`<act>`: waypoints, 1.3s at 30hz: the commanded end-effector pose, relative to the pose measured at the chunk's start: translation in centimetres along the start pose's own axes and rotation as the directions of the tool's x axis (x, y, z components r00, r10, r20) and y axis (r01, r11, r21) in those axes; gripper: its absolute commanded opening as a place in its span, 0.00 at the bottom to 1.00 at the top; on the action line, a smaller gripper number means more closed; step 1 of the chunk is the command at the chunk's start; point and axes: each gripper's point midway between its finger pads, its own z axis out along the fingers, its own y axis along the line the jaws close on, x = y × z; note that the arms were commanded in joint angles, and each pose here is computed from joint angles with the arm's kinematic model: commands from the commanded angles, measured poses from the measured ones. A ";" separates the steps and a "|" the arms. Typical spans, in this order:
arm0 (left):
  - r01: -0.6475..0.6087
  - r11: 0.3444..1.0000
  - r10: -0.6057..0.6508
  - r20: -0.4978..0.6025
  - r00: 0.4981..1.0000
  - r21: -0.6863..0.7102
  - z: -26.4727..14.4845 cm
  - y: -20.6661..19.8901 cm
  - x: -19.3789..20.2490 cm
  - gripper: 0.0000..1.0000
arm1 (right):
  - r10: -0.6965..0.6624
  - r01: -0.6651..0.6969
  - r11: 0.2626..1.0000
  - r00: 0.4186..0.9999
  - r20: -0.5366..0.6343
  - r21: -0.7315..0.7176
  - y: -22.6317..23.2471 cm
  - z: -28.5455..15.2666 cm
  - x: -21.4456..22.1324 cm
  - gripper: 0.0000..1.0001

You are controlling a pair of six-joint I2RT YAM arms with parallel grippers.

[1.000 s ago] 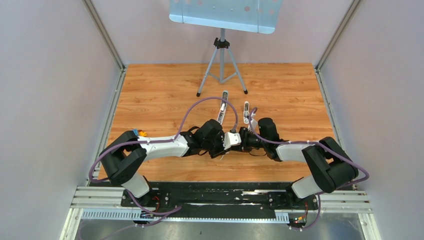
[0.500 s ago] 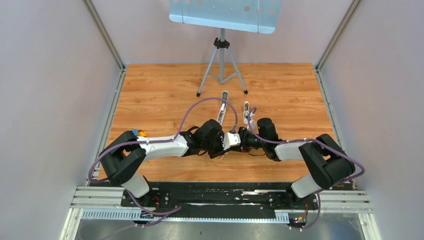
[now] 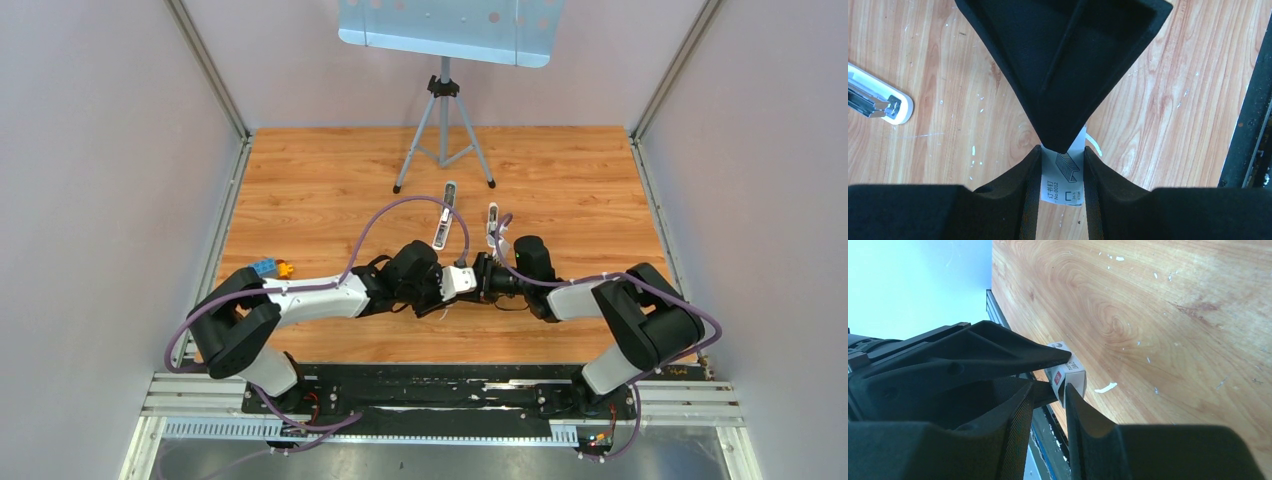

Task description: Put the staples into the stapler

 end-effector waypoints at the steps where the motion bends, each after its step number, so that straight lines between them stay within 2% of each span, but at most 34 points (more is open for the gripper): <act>1: -0.039 0.998 0.045 0.142 0.989 -0.047 -0.7 1.2 -4.0 0.32 | 0.017 -0.019 0.999 0.999 -0.038 -0.050 0.8 0.2 1.1 0.33; 25: -0.041 0.999 0.044 0.129 0.991 -0.029 -0.3 0.8 -3.4 0.34 | 0.024 -0.029 0.997 0.998 -0.066 -0.078 0.7 0.2 1.8 0.29; 33: -0.044 0.998 0.047 0.066 0.997 -0.052 -0.6 0.7 -1.0 0.33 | 0.002 -0.003 0.999 1.000 -0.017 -0.033 0.8 -0.9 0.6 0.29; 39: -0.038 0.998 0.042 0.068 0.997 -0.049 -0.9 0.4 -0.6 0.33 | -0.028 0.028 1.000 1.000 0.007 -0.005 1.2 -1.6 -0.1 0.29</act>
